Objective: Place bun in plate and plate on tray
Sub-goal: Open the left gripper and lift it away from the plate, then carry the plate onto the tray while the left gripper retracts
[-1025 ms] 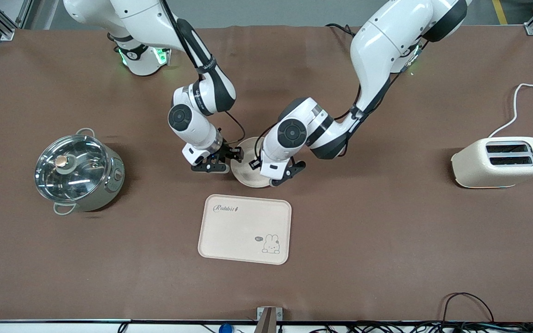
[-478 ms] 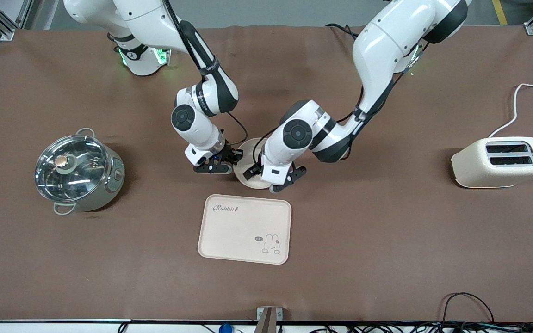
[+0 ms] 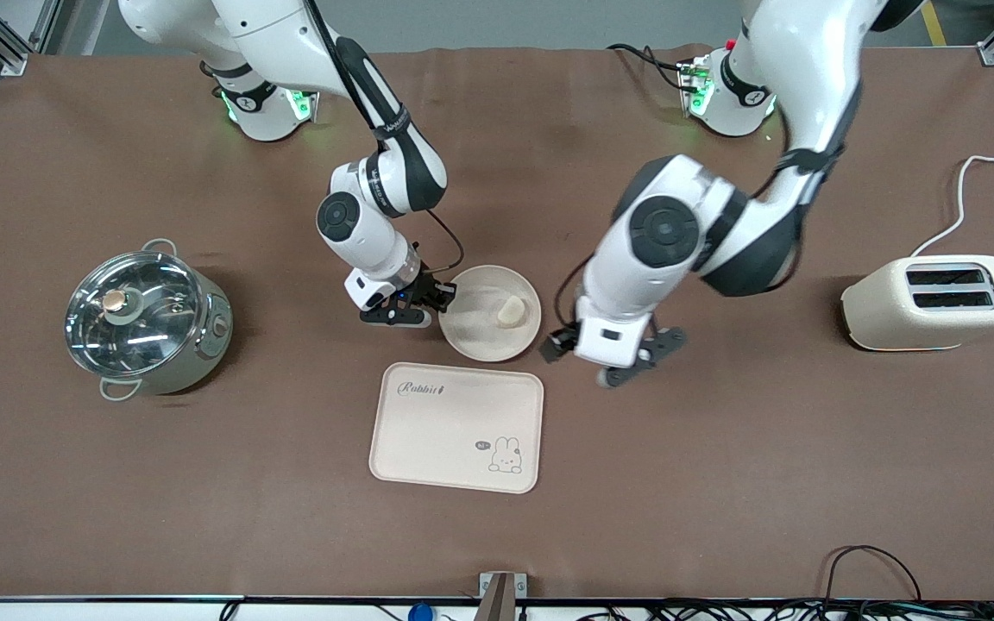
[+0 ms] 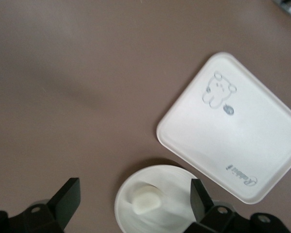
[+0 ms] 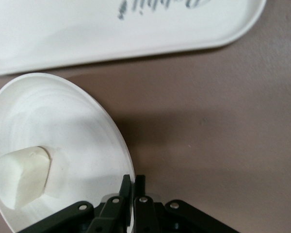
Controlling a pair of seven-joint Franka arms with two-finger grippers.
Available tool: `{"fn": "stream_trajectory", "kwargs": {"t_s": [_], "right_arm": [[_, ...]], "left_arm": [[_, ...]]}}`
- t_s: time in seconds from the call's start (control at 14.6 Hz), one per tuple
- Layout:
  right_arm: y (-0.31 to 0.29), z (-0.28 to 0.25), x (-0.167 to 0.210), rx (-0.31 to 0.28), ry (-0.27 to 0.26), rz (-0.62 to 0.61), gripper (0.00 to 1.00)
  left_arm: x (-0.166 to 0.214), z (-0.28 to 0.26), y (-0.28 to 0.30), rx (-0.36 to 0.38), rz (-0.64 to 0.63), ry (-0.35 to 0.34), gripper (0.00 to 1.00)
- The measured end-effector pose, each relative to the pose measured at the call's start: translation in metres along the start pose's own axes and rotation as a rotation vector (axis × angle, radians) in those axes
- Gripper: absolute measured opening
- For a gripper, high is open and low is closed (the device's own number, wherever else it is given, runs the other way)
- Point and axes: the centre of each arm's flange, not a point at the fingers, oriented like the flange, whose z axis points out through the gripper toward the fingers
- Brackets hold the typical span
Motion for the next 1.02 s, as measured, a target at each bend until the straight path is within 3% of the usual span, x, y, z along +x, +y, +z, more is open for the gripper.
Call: {"fn": "stream_trajectory", "kwargs": {"t_s": [0.27,0.55,0.75,1.02], "right_arm": [[-0.024,-0.027,0.031,0.064,0.064,0.006,0.04],[-0.011,-0.031,0.082,0.081,0.119,0.057,0.04],[0.014,-0.022,0.128,0.096,0.155,0.136,0.04],[0.043,-0.009,0.169,0.112,0.184,0.214,0.04]], "left_arm": [[0.063,-0.079,-0.074,0.089,0.165,0.048,1.0],[0.118,-0.165,-0.162,0.116,0.336,0.107,1.0],[0.127,-0.206,-0.206,0.152,0.435,0.107,1.0],[0.108,-0.237,-0.218,0.18,0.514,0.101,1.0]]}}
